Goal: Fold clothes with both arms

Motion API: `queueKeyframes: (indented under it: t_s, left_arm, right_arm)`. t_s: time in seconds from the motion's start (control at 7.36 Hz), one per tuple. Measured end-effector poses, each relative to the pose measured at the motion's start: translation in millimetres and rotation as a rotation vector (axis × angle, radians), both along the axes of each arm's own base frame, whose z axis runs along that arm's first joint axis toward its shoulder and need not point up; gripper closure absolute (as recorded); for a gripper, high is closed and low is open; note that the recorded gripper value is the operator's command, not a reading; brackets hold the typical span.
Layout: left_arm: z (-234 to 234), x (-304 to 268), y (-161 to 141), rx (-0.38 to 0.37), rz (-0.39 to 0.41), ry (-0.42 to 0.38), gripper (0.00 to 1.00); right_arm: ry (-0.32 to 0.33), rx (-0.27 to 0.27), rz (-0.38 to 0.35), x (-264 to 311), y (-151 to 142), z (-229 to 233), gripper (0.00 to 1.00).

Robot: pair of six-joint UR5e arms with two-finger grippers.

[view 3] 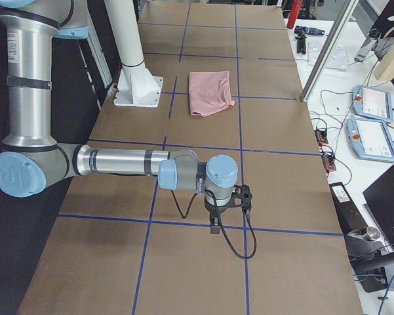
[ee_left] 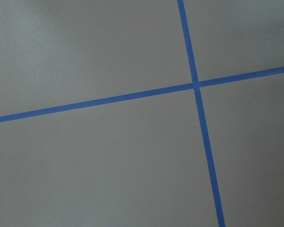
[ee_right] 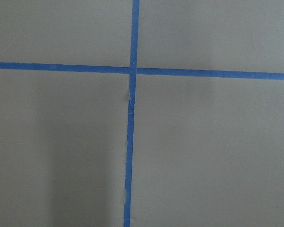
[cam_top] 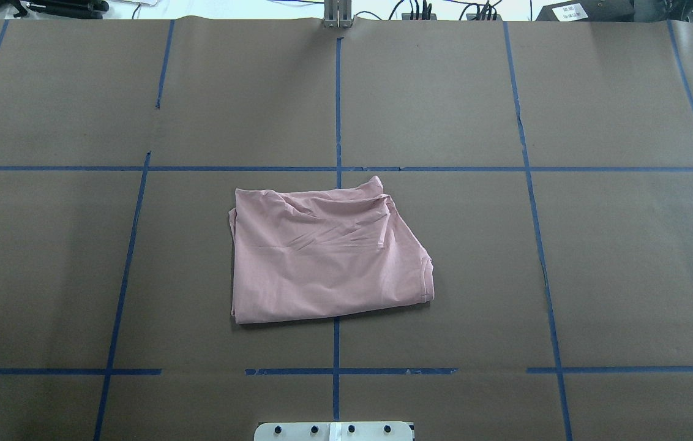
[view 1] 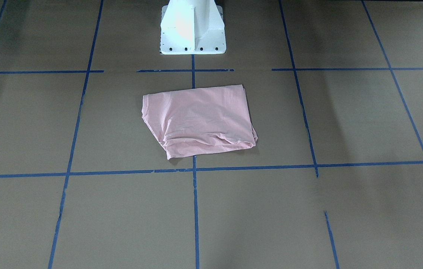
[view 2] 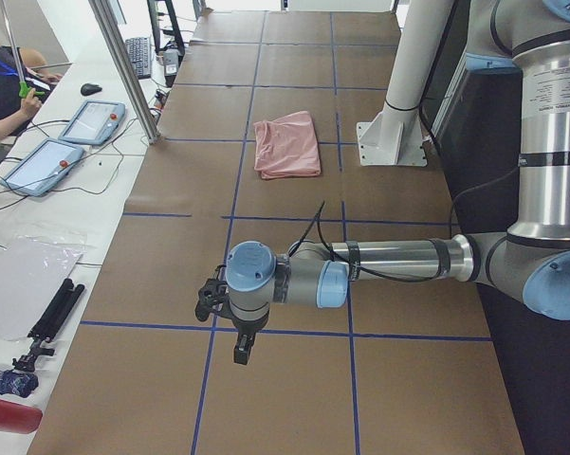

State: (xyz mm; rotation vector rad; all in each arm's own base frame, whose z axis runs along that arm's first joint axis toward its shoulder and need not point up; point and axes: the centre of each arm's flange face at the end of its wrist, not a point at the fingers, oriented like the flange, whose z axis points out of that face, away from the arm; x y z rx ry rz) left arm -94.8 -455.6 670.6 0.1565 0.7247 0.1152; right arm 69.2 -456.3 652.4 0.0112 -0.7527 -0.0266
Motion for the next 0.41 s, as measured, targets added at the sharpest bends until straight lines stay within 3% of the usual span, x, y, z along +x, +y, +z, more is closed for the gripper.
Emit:
queueKeyframes:
  t_s: [0.41]
  left_arm:
    - [0.9,0.2,0.7,-0.002,0.000,0.001,0.00]
  right_arm:
    - [0.001,0.005,0.000,0.1,0.0,-2.4,0.00]
